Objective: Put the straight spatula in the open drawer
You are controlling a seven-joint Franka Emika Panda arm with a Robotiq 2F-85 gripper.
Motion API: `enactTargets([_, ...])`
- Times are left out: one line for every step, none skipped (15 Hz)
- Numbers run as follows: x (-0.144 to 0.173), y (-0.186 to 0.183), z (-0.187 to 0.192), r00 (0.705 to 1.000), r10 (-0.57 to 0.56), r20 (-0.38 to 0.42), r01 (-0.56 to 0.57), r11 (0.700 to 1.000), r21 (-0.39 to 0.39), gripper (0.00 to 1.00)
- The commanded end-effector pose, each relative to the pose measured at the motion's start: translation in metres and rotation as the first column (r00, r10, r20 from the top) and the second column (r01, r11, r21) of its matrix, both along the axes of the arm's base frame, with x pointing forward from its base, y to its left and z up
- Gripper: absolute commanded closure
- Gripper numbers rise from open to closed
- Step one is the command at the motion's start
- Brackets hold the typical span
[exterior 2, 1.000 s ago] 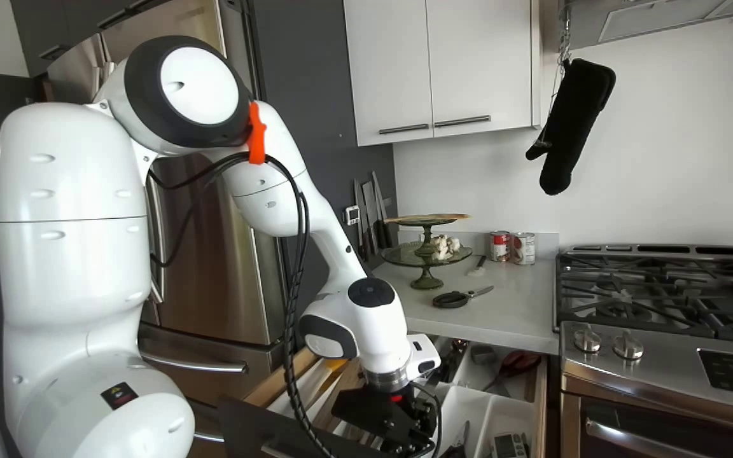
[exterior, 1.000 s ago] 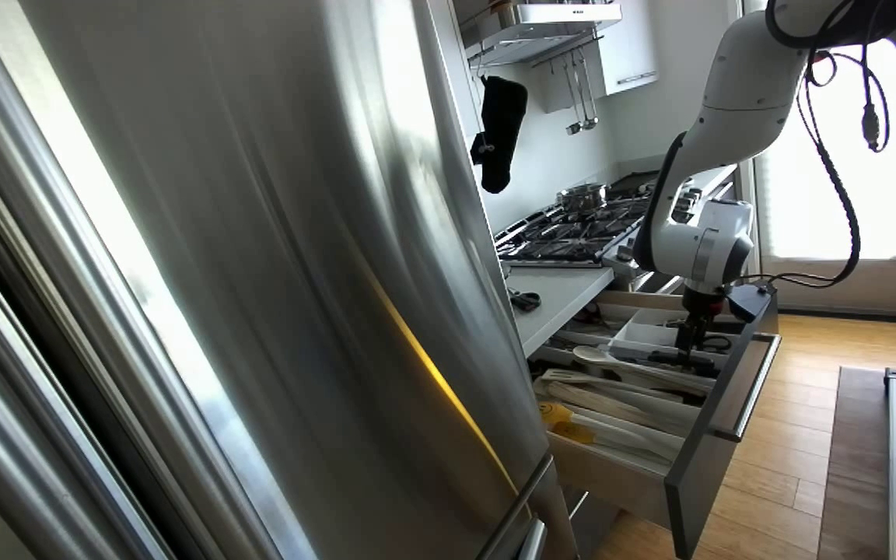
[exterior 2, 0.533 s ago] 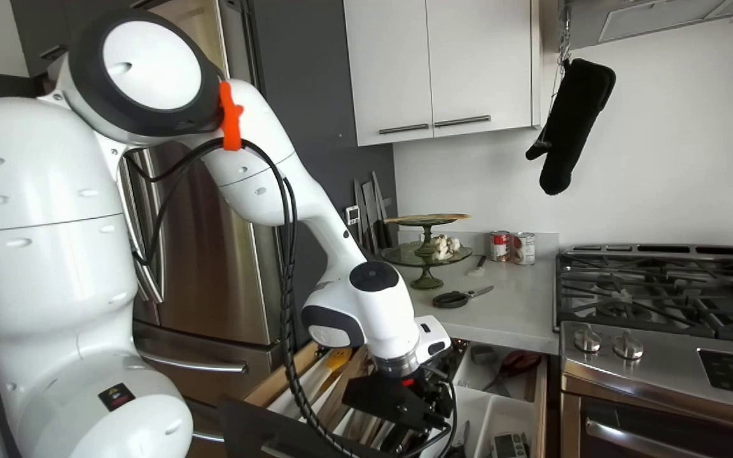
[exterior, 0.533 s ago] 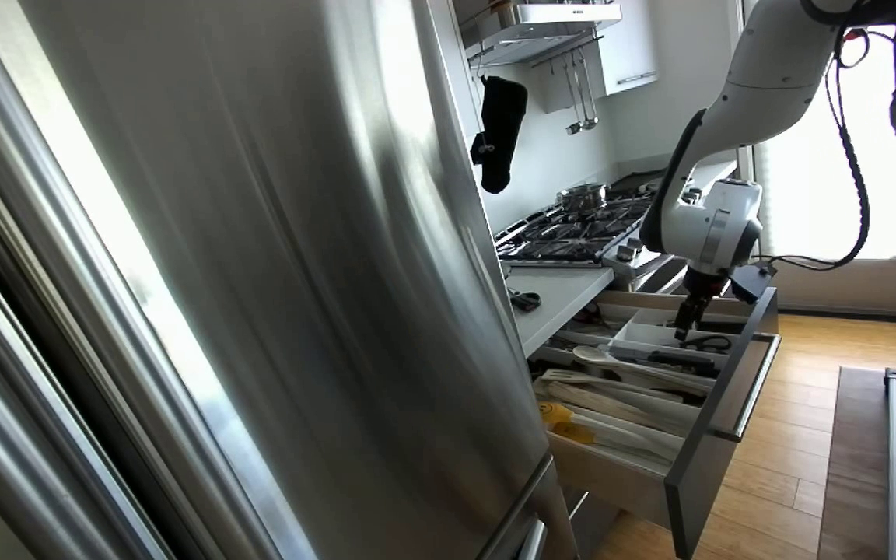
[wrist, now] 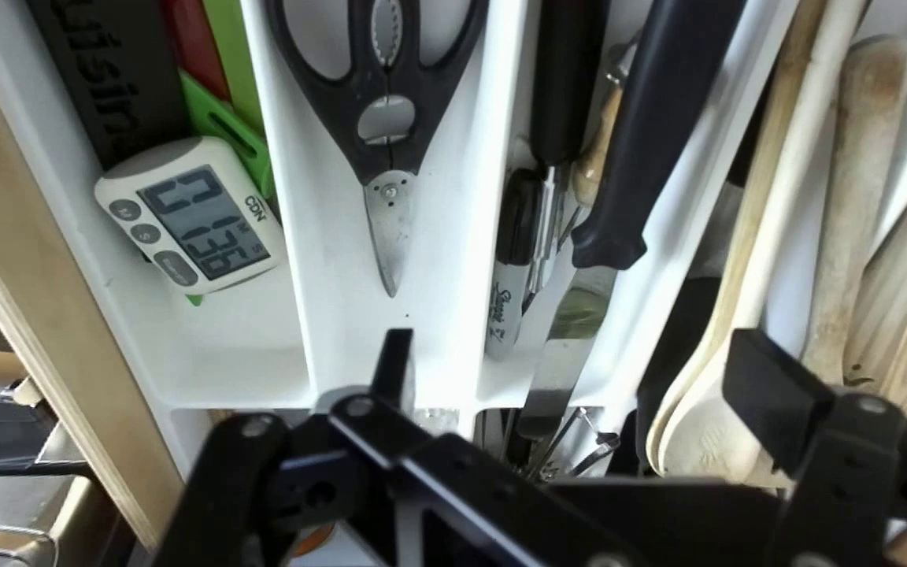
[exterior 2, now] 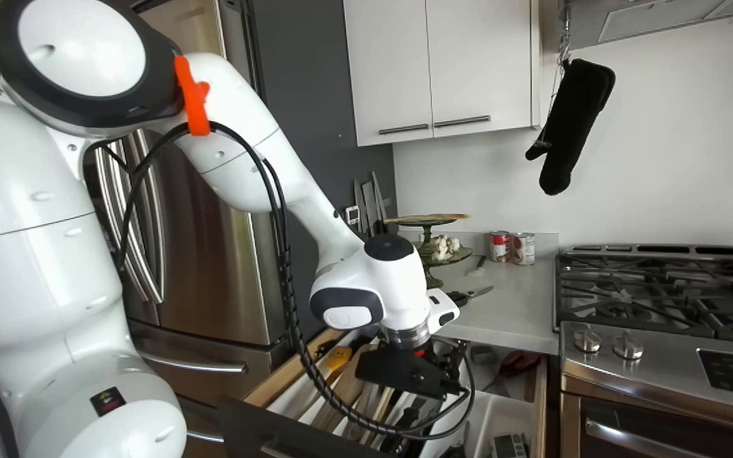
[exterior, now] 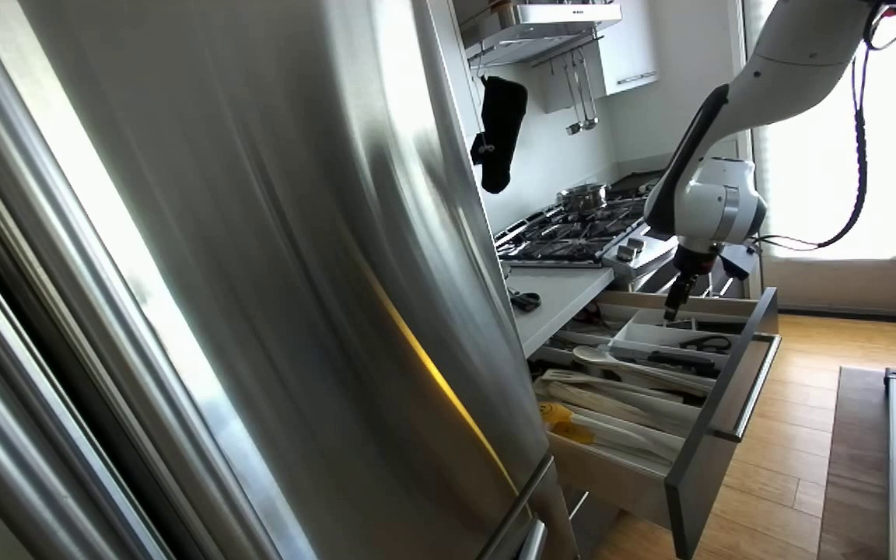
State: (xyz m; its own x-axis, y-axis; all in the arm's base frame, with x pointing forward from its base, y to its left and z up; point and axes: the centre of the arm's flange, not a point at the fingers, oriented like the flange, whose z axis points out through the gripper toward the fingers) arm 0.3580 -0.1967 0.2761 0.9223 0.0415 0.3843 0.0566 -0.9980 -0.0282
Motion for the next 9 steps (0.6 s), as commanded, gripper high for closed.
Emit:
enactTargets([-0.004,-0.006,0.082,0.999,-0.013,-0.038,0.016,0.998,0.067,0.00])
enactTargets([-0.001,-0.010,0.092,0.998,-0.020,-0.054,0.024,0.996,0.081,0.00])
enactTargets([0.004,-0.014,0.105,0.997,-0.047,-0.065,0.052,0.995,0.083,0.00])
enactTargets([0.009,-0.018,0.121,0.994,-0.070,-0.078,0.076,0.993,0.086,0.00])
enactTargets([0.015,-0.022,0.137,0.992,-0.097,-0.084,0.105,0.990,0.090,0.00])
enactTargets([0.020,-0.025,0.156,0.990,-0.110,-0.083,0.118,0.989,0.086,0.00])
enactTargets([0.024,-0.026,0.171,0.990,-0.119,-0.078,0.125,0.989,0.084,0.00])
enactTargets([0.029,-0.025,0.186,0.992,-0.111,-0.066,0.116,0.990,0.079,0.00])
enactTargets([0.033,-0.023,0.198,0.992,-0.112,-0.062,0.116,0.990,0.074,0.00])
